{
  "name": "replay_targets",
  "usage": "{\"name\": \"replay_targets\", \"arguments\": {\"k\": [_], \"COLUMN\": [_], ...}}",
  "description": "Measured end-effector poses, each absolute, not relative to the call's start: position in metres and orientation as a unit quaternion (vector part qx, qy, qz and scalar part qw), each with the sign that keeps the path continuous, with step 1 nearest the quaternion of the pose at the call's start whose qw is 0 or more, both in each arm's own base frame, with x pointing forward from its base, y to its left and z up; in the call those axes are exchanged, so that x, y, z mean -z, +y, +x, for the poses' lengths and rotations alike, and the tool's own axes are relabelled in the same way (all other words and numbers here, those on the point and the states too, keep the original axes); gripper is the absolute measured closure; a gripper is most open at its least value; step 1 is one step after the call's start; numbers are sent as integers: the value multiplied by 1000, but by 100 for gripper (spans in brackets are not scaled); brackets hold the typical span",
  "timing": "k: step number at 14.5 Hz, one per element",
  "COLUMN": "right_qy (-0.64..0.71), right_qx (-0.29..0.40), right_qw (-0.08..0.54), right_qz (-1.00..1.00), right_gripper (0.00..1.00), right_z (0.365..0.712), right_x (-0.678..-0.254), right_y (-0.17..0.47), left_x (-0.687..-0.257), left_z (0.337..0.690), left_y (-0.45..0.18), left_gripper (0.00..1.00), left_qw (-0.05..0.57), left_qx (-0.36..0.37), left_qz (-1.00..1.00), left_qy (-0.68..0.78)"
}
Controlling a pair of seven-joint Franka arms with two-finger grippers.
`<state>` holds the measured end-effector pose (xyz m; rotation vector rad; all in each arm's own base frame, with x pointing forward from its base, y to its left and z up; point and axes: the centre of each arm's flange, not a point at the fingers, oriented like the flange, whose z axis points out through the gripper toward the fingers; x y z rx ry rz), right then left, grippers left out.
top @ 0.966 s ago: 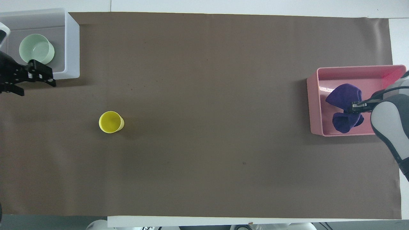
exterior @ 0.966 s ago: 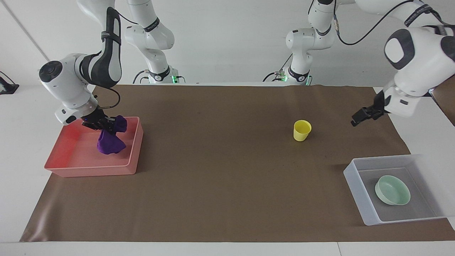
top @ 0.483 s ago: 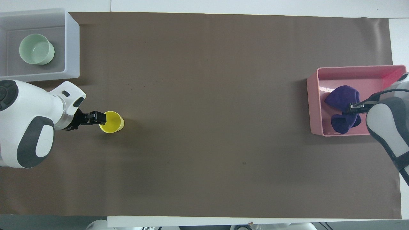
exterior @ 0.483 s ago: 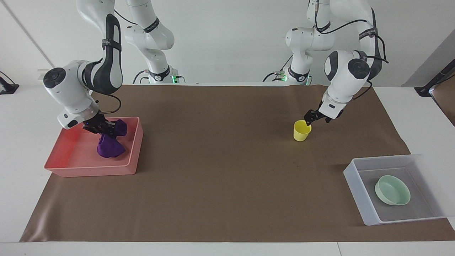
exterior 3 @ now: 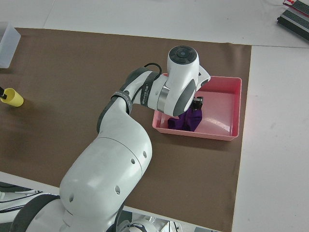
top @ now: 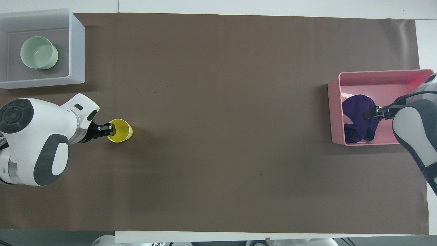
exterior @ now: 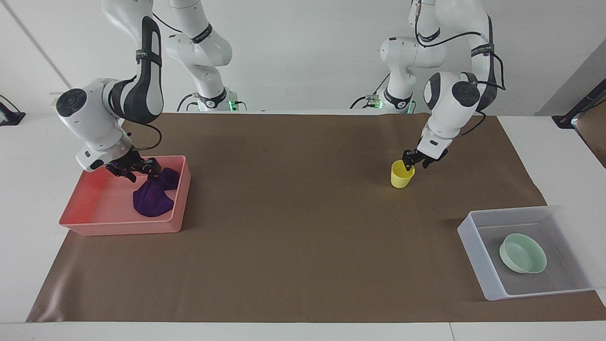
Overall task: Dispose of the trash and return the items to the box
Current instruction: 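Carry the cup into the box while the right gripper presses the cloth, then release the cup with the left gripper while the right gripper tucks the cloth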
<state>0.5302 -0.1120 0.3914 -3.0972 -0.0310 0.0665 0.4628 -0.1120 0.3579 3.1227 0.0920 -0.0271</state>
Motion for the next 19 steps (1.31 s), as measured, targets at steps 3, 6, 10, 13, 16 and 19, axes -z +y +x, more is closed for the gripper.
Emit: {"name": "replay_targets", "arguments": {"k": [3, 6, 10, 13, 16, 19], "right_qy": [-46, -67, -96, -96, -101, -101], "right_qx": [-18, -27, -38, -52, -60, -74], "right_qw": [21, 21, 21, 22, 0, -5], "right_qz": [-999, -997, -994, -994, -993, -992], "right_gripper": [20, 20, 19, 11, 8, 6], "right_z": [546, 554, 561, 563, 558, 540], "right_x": [-412, -429, -455, -489, -538, -570], "right_y": [-69, -20, 20, 18, 13, 10], "left_x": [-364, -421, -539, -560, -514, -458], "left_z": [471, 501, 573, 638, 691, 715], "left_y": [-113, -116, -56, 45, 112, 141], "left_gripper": [89, 97, 97, 97, 97, 97], "left_qw": [12, 19, 37, 36, 28, 21], "left_qx": [-3, -1, -10, -44, -56, -90], "left_qz": [998, 996, 987, 979, 980, 977], "left_qy": [55, 83, 154, 198, 189, 190]}}
